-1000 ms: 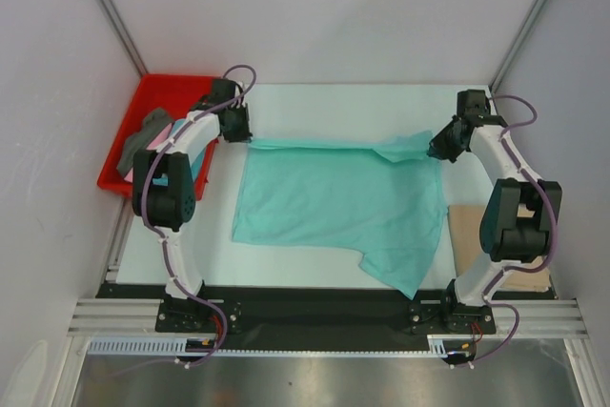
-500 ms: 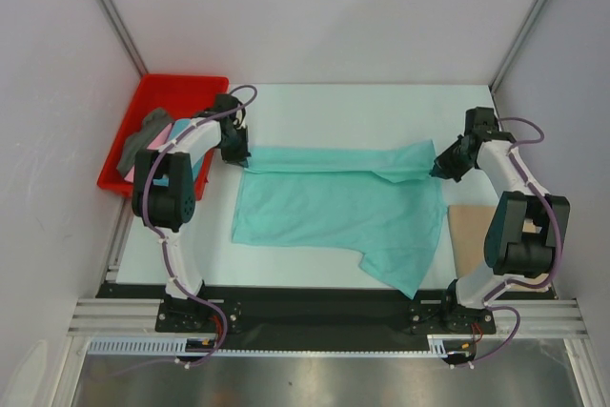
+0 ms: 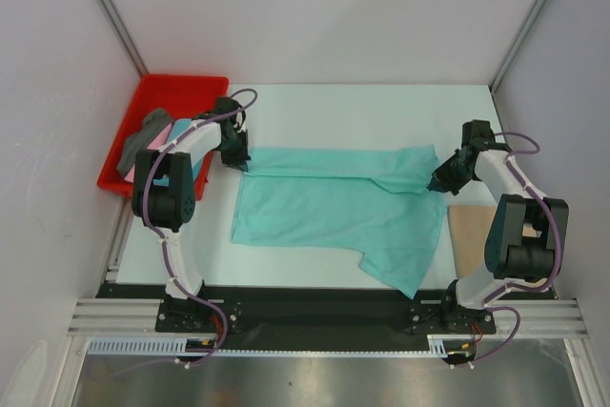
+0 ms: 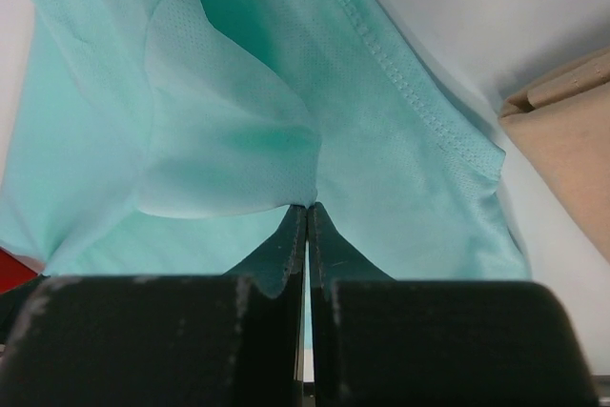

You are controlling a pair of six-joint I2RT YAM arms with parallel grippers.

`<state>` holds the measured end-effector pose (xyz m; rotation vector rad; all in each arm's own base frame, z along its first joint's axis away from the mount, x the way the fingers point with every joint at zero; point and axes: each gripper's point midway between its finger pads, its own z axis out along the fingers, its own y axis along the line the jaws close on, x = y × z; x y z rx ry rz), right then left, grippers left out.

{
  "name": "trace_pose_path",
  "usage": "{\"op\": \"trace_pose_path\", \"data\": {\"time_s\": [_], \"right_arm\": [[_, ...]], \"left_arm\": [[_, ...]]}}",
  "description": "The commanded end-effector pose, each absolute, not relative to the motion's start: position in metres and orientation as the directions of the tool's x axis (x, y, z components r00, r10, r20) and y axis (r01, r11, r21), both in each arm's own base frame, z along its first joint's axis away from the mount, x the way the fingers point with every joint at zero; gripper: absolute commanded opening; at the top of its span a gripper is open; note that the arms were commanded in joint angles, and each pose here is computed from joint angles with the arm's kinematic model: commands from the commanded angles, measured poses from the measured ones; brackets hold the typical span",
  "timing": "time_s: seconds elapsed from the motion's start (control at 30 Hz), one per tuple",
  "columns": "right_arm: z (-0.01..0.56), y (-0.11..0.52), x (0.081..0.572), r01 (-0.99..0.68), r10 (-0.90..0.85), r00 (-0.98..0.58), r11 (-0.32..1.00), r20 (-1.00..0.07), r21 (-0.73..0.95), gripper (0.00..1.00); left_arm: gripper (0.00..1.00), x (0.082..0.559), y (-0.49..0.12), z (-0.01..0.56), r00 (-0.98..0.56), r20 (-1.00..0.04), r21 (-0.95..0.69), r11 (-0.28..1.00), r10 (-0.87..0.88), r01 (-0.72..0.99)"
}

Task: Fold and stack the t-shirts
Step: Fold the tshirt

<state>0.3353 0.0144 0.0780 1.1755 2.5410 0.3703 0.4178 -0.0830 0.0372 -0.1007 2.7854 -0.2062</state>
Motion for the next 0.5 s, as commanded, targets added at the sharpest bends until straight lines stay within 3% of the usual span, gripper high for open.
{"op": "trace_pose_path", "data": {"time_s": [0.0,0.47], "right_arm": [[0.0878,0.0148,0.3391,0.678,0.779,-0.595,0.619,-0.198,0.397,0.0],[0.083,0.0134,0.3439,0.681,0.778,-0.596,0.62,-0.197,0.39,0.0]], "left_arm": [[0.0,0.421,-0.077,0.051,-0.924,-0.367,-0.147,0.988,-0.104,-0.053],[0.01,0.4261,-0.077,0.0511,-0.918,-0.38,-0.148,0.987,-0.115,-0.063]]}}
